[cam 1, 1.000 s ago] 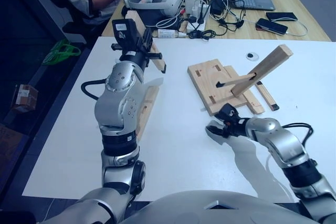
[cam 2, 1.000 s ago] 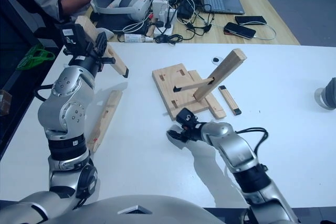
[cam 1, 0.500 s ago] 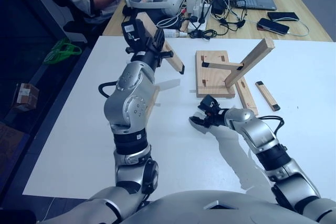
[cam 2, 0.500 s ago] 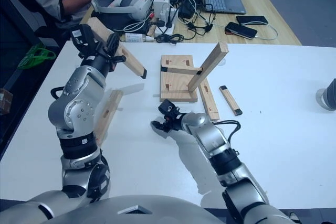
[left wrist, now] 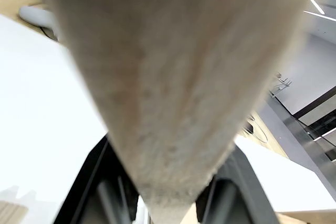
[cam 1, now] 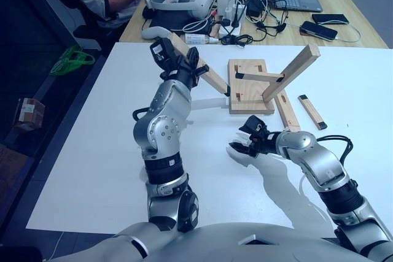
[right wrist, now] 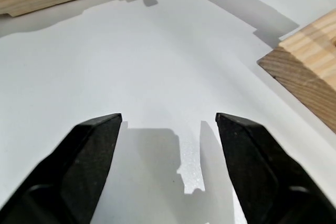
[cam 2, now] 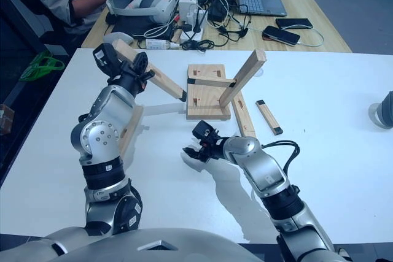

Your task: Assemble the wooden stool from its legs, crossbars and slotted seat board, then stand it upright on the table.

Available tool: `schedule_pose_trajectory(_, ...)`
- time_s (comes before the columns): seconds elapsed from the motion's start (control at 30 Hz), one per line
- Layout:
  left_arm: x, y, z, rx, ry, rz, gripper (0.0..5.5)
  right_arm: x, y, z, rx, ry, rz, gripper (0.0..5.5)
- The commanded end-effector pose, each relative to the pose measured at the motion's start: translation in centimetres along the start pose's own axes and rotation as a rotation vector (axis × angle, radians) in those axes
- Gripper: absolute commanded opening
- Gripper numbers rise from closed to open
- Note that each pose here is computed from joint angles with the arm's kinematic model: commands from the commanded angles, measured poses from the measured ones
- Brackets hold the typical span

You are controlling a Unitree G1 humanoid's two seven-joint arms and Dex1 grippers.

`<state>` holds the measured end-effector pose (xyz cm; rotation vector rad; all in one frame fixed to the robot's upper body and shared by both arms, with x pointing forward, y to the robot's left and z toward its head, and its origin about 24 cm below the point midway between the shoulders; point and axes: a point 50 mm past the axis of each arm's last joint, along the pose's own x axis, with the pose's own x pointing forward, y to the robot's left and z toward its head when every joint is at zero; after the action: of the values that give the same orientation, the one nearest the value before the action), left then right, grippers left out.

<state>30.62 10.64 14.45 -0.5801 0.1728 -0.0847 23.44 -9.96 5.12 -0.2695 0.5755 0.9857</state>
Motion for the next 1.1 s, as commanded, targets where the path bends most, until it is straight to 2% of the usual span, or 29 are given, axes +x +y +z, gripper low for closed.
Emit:
schedule_pose_trajectory(0.03,0.0,-1.0,-4.3,-0.151,0.126,0.000,1.02,-0.4,-0.3,0.0,0.000,0.003,-0.027,3.36)
schedule_pose_trajectory(0.27,-0.1,-1.2,-6.9,-0.187,0.198,0.013,1.02,-0.4,-0.5,-0.1,-0.012,0.013,-0.030,3.36)
schedule_pose_trajectory(0.53,0.3,0.1,-6.6,-0.071,0.113,0.112,1.02,-0.2,-0.6,0.1,-0.023,0.014,-0.043,3.36)
schedule_pose_trajectory(0.7,0.1,0.4,-7.0,-0.043,0.121,0.145,1.02,-0.4,-0.7,0.2,-0.031,0.018,-0.050,3.36)
schedule_pose_trajectory(0.83,0.0,-0.3,-7.7,0.053,0.172,0.098,1.02,-0.6,-0.9,0.3,-0.053,0.025,-0.057,3.36)
schedule_pose_trajectory(1.1,0.0,-3.4,-7.7,0.304,0.165,-0.082,1.02,-0.8,-1.0,0.3,-0.081,0.038,-0.057,3.36)
